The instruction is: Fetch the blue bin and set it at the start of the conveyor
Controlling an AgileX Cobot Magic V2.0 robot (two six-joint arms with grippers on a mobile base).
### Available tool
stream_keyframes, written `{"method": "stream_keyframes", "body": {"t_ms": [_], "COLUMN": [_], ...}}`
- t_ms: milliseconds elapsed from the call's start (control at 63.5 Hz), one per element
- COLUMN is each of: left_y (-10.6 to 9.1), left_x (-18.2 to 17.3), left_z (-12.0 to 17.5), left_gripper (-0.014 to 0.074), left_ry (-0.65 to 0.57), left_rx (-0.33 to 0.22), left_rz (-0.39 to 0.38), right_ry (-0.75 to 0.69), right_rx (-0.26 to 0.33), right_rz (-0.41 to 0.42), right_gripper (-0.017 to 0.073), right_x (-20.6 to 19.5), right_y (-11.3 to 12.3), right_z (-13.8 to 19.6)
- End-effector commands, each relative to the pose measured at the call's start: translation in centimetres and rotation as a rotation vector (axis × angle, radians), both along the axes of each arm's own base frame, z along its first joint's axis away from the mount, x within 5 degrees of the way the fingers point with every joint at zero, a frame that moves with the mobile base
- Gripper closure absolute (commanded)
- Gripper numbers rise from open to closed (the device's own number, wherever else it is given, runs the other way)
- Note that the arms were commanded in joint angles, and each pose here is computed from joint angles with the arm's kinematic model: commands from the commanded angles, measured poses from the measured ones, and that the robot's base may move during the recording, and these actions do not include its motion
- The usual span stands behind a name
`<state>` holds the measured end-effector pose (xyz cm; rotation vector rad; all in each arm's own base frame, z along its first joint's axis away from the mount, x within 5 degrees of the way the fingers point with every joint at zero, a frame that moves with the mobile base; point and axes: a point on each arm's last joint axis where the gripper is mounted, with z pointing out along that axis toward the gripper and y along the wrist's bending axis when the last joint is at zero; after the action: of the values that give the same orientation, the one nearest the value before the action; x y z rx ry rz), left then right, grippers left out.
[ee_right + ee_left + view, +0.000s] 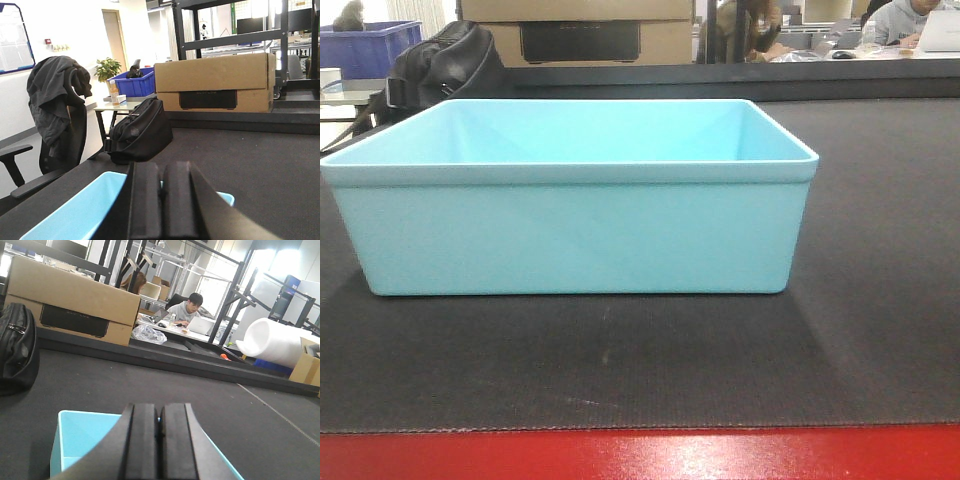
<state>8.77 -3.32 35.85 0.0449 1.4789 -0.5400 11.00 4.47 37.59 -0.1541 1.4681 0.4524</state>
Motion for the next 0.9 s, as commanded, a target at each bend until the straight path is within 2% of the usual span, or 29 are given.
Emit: {"method": "stream_keyframes", "body": {"t_ms": [0, 189, 268, 315, 378, 441, 567, 677, 756, 882], "left_y": [0.0, 0.0, 0.0, 0.0, 0.0, 0.0, 0.0, 0.0, 0.0, 0.0], "left_x": [-0.1, -0.1, -0.1, -0.1, -0.1, -0.1, -0.1, -0.1, -0.1, -0.1], "left_z": [0.2, 0.2, 0.2, 0.2, 0.2, 0.2, 0.2, 0.2, 0.2, 0.2], "left_gripper": [0.0704, 0.0704, 0.0704, 0.0704, 0.0704, 0.0704, 0.0704, 0.0704, 0.0704, 0.0704], "left_ry": [-0.022, -0.022, -0.022, -0.022, -0.022, -0.022, -0.022, -0.022, -0.022, -0.022], "left_rx": [0.000, 0.000, 0.000, 0.000, 0.000, 0.000, 0.000, 0.000, 0.000, 0.000], "left_rz": [-0.005, -0.005, -0.005, -0.005, -0.005, -0.005, -0.005, -0.005, -0.005, -0.005], "right_ry": [-0.026, -0.025, -0.022, -0.055, -0.153, -0.183, -0.139, -0.108, -0.089, -0.071], "right_rx": [0.002, 0.004, 0.024, -0.017, -0.156, -0.224, -0.234, -0.238, -0.243, -0.229], "right_rz": [0.002, 0.003, -0.027, -0.060, -0.136, -0.219, -0.356, -0.433, -0.464, -0.465], "right_gripper": [0.0725, 0.0725, 0.0725, 0.0725, 0.0725, 0.0725, 0.0725, 0.0725, 0.0725, 0.0725], "right_x": [-0.2, -0.2, -0.3, -0.4, -0.8, -1.0, -1.8, -2.7, -3.3, -4.4], "right_y": [-0.1, -0.1, -0.5, -0.9, -1.6, -2.4, -3.9, -4.6, -4.9, -4.8], "right_z": [0.2, 0.2, 0.2, 0.2, -0.2, -1.3, -3.8, -6.2, -8.3, -11.4]}}
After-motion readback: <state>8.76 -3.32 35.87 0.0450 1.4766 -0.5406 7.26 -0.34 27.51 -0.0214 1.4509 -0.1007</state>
